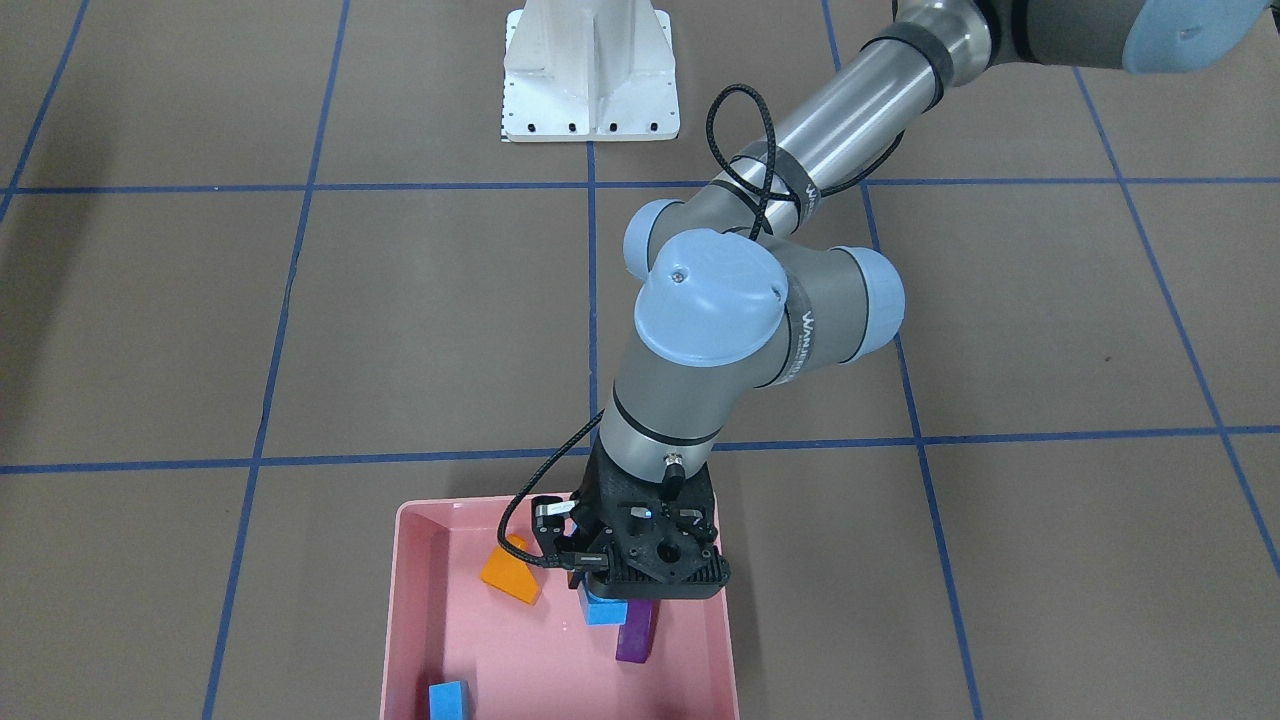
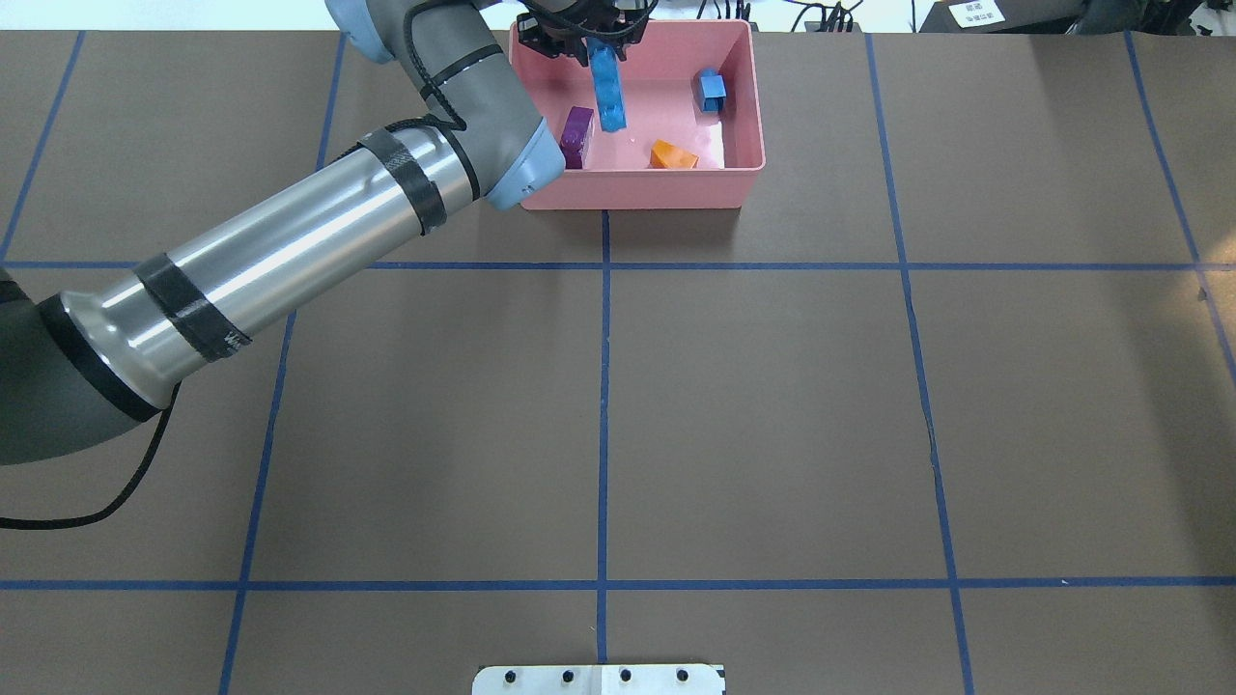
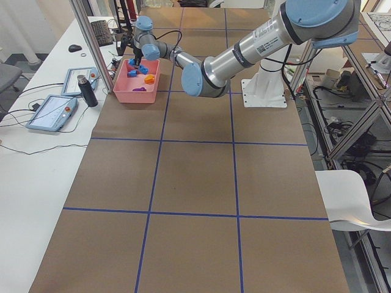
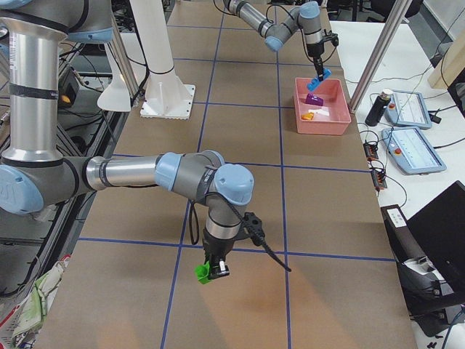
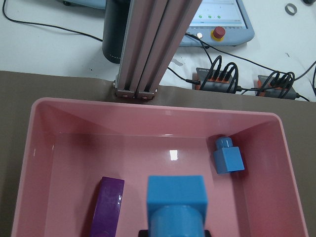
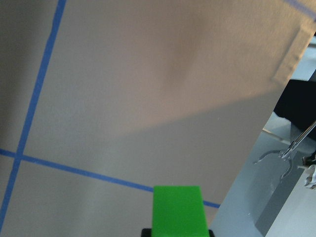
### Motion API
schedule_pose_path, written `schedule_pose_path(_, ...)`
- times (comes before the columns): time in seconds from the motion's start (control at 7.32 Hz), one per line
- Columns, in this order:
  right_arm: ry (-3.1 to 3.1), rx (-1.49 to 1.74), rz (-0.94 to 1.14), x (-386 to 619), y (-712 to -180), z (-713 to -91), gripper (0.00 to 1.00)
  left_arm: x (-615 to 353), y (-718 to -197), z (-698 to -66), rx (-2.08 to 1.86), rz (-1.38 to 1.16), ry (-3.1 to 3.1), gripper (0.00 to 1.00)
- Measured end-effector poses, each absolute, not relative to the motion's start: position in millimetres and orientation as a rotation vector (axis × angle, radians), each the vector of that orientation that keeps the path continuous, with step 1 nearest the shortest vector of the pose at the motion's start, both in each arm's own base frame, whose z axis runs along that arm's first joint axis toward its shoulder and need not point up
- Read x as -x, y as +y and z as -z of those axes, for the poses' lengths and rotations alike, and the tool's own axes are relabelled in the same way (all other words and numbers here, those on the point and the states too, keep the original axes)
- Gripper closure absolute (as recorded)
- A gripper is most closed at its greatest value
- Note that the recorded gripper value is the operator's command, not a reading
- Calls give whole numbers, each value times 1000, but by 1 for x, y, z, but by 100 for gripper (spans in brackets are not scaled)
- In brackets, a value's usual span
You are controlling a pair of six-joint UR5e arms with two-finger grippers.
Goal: Put all blocks into box
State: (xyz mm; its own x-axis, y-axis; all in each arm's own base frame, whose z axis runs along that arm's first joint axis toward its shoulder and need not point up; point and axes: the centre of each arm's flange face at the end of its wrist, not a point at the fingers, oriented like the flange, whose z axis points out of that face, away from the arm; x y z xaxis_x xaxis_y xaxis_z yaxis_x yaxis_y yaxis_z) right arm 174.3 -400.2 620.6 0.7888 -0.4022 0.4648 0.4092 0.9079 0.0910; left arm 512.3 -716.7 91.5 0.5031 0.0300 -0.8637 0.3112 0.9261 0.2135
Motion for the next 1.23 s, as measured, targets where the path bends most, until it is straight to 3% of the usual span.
schedule_pose_path(0.55,-624,-217,359,-96,-541,-457,100,-500,-706,-107,-337,178,1013,0)
schedule_pose_path(0.96,-707,-249,260,58,-624,-305,100,-408,-712,-145,-250,155,913,0)
schedule_pose_path(1.23,-793,-270,186,175,-663,-239,100,-323,-692,-195,-233,48,782,0)
